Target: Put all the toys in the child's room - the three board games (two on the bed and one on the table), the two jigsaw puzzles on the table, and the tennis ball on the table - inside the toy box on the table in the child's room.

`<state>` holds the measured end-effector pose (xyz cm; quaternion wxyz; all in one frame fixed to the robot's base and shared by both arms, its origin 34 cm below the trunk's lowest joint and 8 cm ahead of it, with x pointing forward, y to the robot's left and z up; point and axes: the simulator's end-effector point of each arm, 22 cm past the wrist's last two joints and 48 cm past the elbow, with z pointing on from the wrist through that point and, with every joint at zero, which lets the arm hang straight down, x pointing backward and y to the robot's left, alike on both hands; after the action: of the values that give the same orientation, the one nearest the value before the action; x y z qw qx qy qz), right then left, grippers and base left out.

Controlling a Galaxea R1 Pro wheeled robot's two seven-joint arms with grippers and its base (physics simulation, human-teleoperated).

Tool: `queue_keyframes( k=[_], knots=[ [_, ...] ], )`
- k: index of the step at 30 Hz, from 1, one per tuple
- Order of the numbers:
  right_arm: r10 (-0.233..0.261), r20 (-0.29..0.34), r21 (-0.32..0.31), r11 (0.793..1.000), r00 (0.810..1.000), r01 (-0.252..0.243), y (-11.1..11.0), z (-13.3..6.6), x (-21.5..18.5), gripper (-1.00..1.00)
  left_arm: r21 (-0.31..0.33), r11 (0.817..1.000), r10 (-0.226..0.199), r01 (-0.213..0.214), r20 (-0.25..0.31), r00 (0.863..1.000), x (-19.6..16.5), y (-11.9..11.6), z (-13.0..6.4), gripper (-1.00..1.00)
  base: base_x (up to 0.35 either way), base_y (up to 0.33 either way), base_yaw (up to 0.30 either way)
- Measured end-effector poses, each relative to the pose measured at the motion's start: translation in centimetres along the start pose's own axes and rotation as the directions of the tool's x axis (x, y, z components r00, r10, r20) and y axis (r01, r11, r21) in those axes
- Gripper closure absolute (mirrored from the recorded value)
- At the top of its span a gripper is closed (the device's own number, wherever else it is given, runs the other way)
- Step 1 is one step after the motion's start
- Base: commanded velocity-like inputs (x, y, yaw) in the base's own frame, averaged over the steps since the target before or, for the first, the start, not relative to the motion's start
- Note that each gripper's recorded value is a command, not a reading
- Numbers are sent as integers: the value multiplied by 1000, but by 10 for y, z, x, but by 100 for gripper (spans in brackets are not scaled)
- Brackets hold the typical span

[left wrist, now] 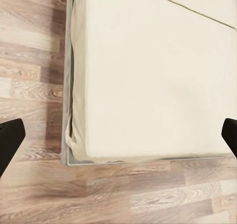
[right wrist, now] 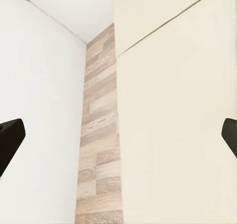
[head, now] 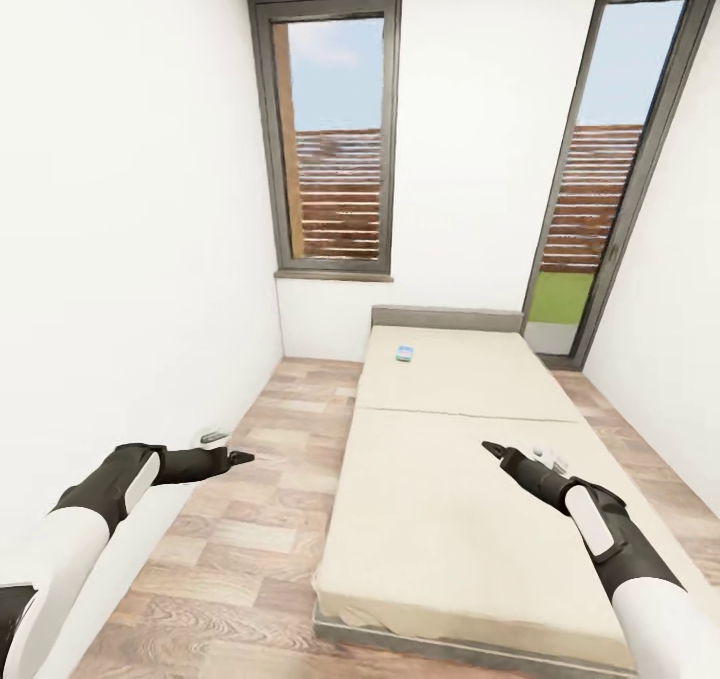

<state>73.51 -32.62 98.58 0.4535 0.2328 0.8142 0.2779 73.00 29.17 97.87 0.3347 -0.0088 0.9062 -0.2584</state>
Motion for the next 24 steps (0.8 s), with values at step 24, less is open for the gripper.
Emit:
queue_keyframes(
  k=[24],
  knots=[
    [4,-2,-43,999,1000,-5,8,0,1,-100,-2,1000,-1,1,-2,1000,1,1,1,-100,249,190,-186]
  ],
)
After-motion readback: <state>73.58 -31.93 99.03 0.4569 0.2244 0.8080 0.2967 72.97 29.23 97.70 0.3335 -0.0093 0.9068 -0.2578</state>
